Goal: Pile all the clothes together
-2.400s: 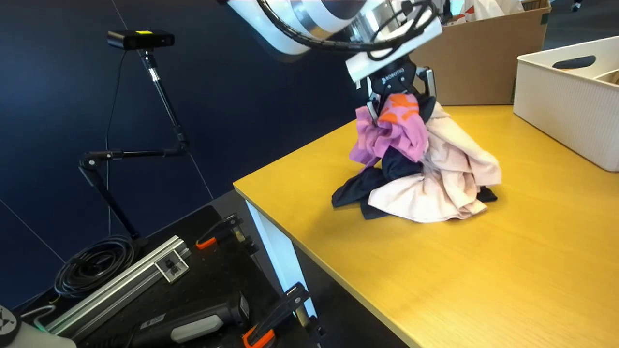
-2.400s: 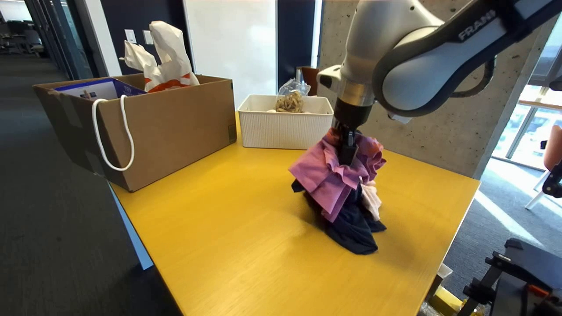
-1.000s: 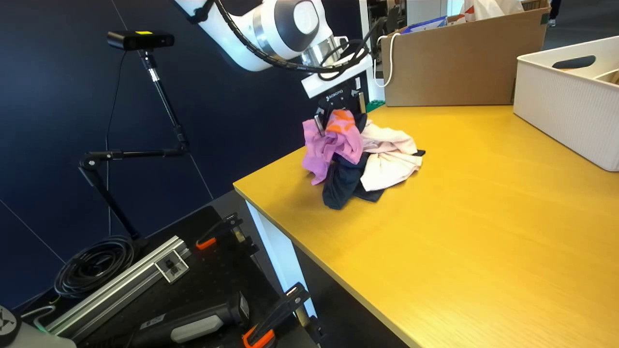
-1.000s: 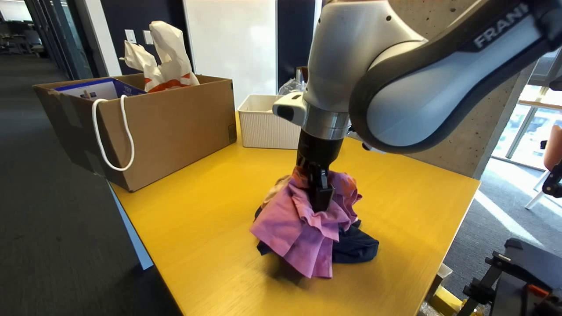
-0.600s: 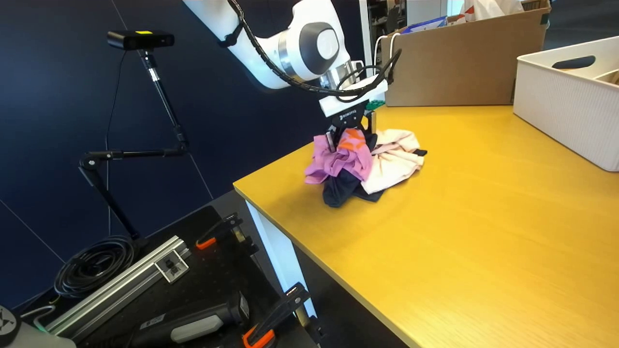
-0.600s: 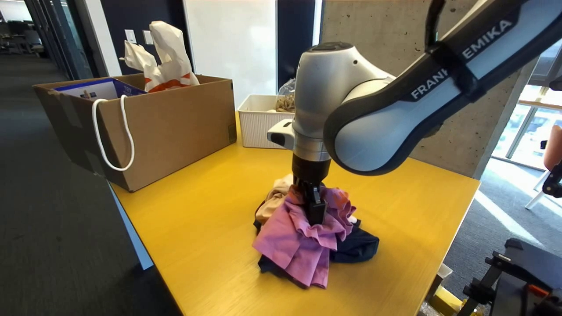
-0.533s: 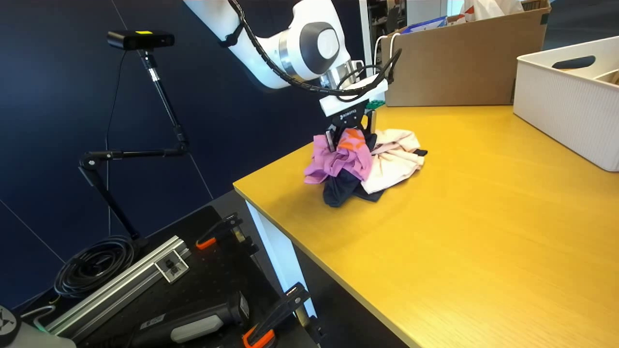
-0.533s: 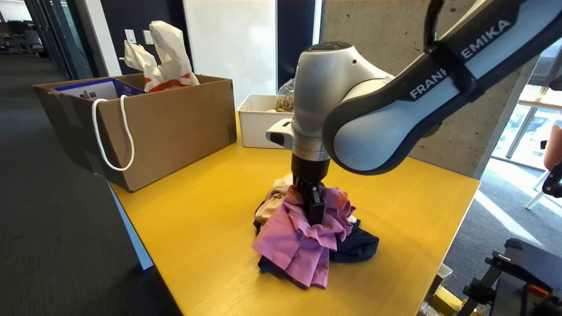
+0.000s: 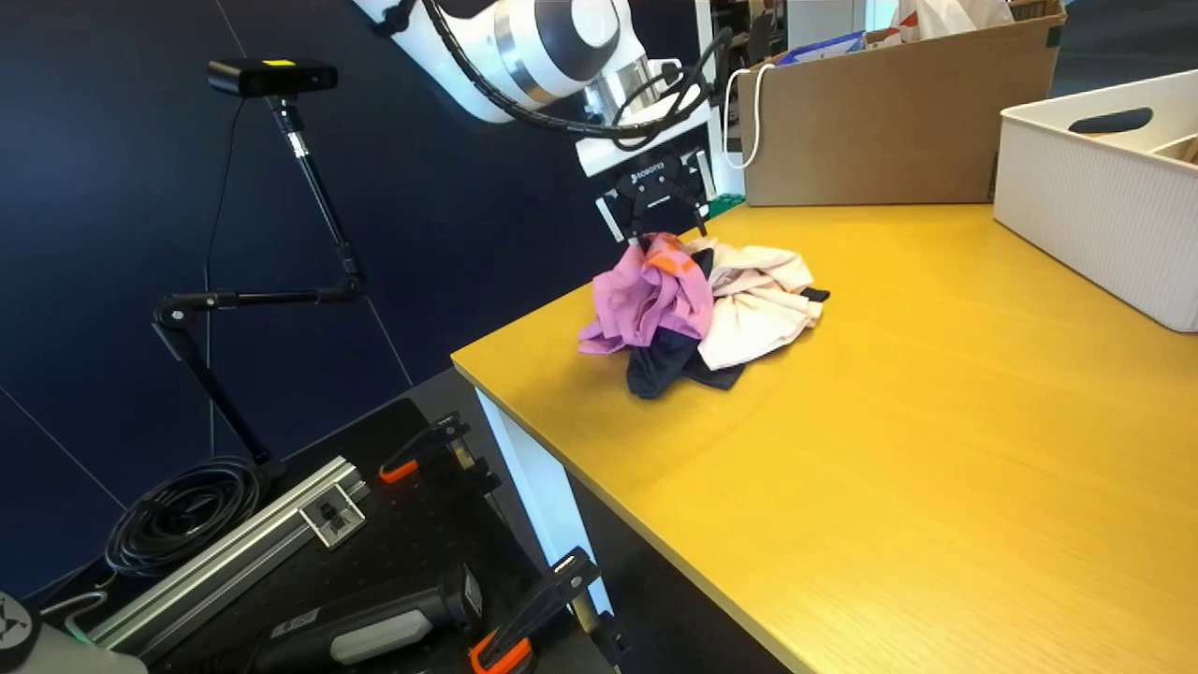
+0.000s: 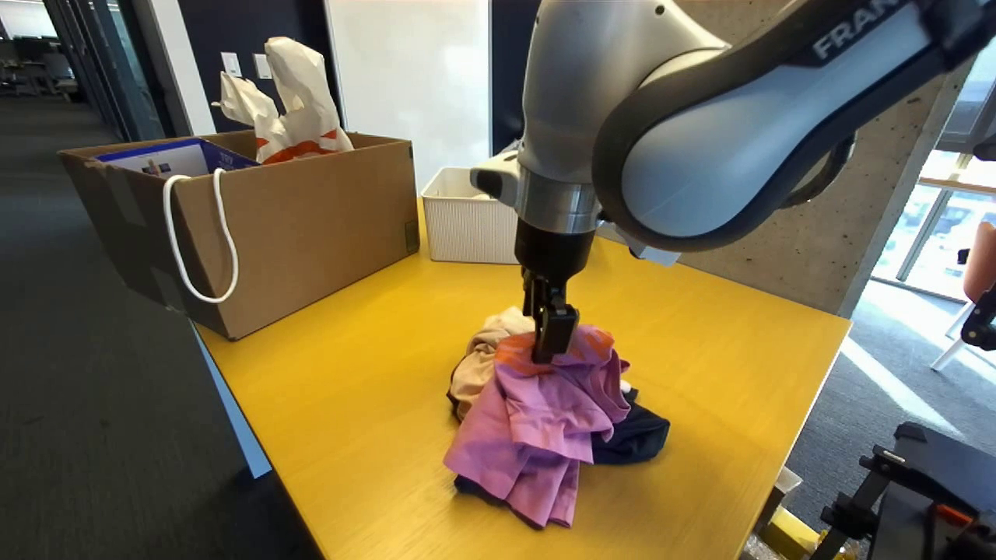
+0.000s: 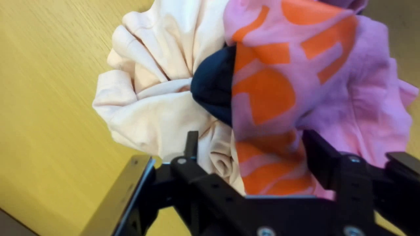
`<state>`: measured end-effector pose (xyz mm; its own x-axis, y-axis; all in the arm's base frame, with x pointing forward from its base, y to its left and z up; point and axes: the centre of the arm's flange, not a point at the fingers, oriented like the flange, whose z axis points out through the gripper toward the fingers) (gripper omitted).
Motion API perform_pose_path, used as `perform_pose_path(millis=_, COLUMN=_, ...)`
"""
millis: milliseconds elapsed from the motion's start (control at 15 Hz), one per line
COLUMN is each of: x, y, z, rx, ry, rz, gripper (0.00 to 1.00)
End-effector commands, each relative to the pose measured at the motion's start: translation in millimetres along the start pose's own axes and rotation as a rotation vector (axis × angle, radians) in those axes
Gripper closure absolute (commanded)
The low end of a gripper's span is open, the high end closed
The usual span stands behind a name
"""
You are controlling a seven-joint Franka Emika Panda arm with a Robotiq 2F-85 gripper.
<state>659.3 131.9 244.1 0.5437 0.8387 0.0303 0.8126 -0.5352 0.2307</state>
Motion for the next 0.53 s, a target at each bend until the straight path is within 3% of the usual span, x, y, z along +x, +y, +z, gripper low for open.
perform_pose_path(millis=0, x=-21, y=-31, z=-66, rx=-0.026, ry=-0.010, rz=0.160, gripper=0.00)
perform_pose_path(millis=467, x=-83, y=-58, z=-157, rx=-0.008, ry=0.034, rz=0.445, gripper=0.00)
